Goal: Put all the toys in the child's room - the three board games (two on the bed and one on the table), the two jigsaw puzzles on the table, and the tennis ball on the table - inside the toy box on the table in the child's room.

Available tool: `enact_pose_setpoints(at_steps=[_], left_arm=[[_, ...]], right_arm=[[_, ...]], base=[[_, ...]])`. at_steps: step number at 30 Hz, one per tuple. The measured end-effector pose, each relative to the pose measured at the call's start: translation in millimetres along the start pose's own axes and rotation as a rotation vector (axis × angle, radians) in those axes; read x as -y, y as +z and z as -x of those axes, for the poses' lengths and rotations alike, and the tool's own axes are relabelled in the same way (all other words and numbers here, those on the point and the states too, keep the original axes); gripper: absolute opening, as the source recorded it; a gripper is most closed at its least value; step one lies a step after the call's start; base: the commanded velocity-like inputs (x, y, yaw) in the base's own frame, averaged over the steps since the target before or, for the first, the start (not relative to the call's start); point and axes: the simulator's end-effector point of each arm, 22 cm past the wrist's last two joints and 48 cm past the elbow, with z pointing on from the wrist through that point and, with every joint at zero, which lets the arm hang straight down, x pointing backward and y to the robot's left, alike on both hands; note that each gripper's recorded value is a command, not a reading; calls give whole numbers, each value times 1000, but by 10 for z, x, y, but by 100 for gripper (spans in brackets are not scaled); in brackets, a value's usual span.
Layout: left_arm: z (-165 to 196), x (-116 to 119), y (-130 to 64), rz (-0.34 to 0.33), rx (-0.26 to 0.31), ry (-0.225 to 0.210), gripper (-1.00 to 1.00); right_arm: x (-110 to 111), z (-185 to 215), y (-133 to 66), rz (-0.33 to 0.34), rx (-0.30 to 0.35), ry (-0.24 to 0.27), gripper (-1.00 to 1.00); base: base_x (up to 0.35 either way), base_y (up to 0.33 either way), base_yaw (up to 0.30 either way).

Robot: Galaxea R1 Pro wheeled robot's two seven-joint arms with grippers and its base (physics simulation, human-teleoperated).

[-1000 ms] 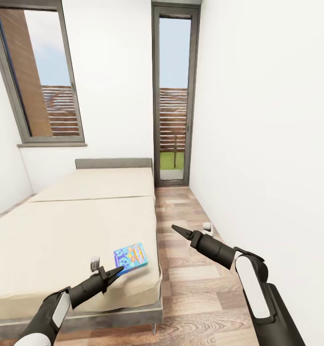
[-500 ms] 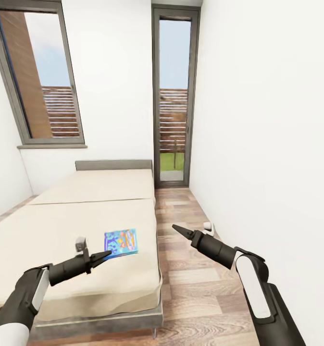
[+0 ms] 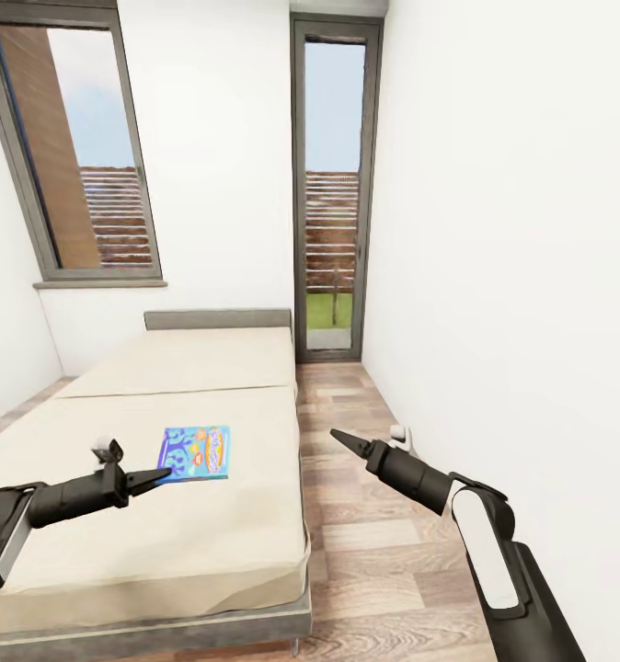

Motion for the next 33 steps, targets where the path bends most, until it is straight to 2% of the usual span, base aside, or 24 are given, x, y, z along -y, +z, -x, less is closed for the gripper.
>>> enact_pose_setpoints(at_steps=[16,23,25,29,33], left_arm=[[220,242,4,9,-11,2,-100],[369,337,-105,29,-4,10,-100],[406,367,-121,32,-2,11,-100],[464,429,-128,33,-1,12,-100],[526,485,-148,38,0,13,-100]], right_arm=[[-199,267,65,-1,2,-2,100],[-280,377,95,-5,2,-1,100],[-270,408,104,-22,1,-2,100],[-147,483,103,-99,3,0,100],[-163,543,114,-115,3,6,100]], base=[[0,0,0],[0,0,0],[0,0,0],[0,0,0],[0,0,0]])
